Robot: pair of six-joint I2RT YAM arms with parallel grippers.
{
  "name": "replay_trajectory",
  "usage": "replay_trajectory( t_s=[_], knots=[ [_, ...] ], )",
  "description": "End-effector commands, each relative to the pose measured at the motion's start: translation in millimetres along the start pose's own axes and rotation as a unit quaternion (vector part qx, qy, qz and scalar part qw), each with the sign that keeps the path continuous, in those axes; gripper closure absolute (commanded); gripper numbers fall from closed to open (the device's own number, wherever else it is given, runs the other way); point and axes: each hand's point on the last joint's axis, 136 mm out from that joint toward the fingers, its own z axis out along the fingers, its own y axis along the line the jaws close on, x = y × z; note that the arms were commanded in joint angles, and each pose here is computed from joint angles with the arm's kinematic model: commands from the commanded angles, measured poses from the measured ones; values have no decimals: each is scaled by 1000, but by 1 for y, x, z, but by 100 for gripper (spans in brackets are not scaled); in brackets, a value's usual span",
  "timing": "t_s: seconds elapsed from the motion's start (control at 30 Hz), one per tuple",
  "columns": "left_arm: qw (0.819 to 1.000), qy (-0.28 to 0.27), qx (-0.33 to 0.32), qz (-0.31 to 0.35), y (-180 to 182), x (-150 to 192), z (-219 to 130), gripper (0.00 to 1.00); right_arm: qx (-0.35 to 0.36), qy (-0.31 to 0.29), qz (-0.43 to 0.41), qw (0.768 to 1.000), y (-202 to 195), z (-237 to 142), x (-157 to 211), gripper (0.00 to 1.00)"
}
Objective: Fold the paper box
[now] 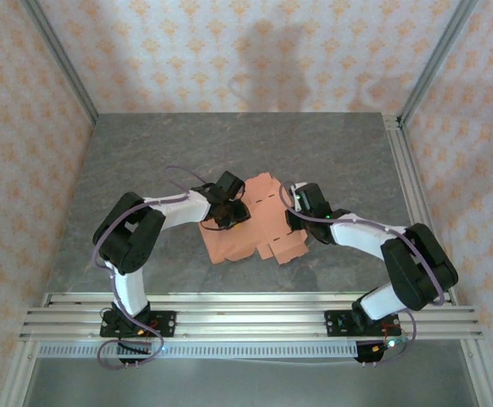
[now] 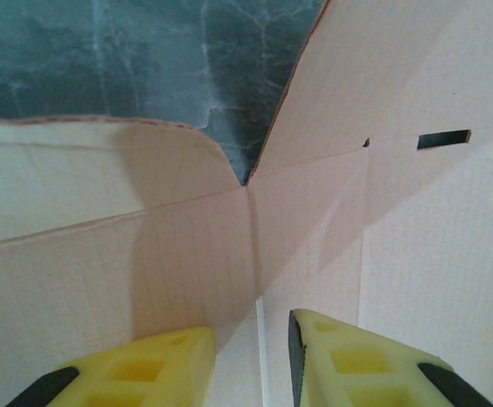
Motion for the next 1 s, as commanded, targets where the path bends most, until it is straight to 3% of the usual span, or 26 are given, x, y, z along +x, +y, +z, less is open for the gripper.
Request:
replay_trajectory(
  t_s=[0.0, 0.17, 0.27, 0.5, 0.7, 0.97],
  knots=[
    [995, 27, -99, -9, 53, 19, 21, 67, -11, -30, 13, 999, 2, -6, -12, 81],
    [995, 23, -100, -9, 52, 17, 18, 67, -3, -23, -2, 1000, 0, -6, -11, 99],
    [995, 16, -97, -8, 50, 15, 15, 66, -6, -22, -8, 1000, 2, -4, -12, 100],
    [992, -80, -92, 20, 36, -18, -48, 56, 53, -38, -47, 997, 4, -5, -20, 100],
    [988, -123, -96, -4, 56, -42, -95, 38, 135, -61, -93, 985, 6, -4, -32, 100],
    [985, -143, -97, -28, 84, -51, -127, 28, 225, -54, -197, 953, 29, 10, -36, 100]
  ],
)
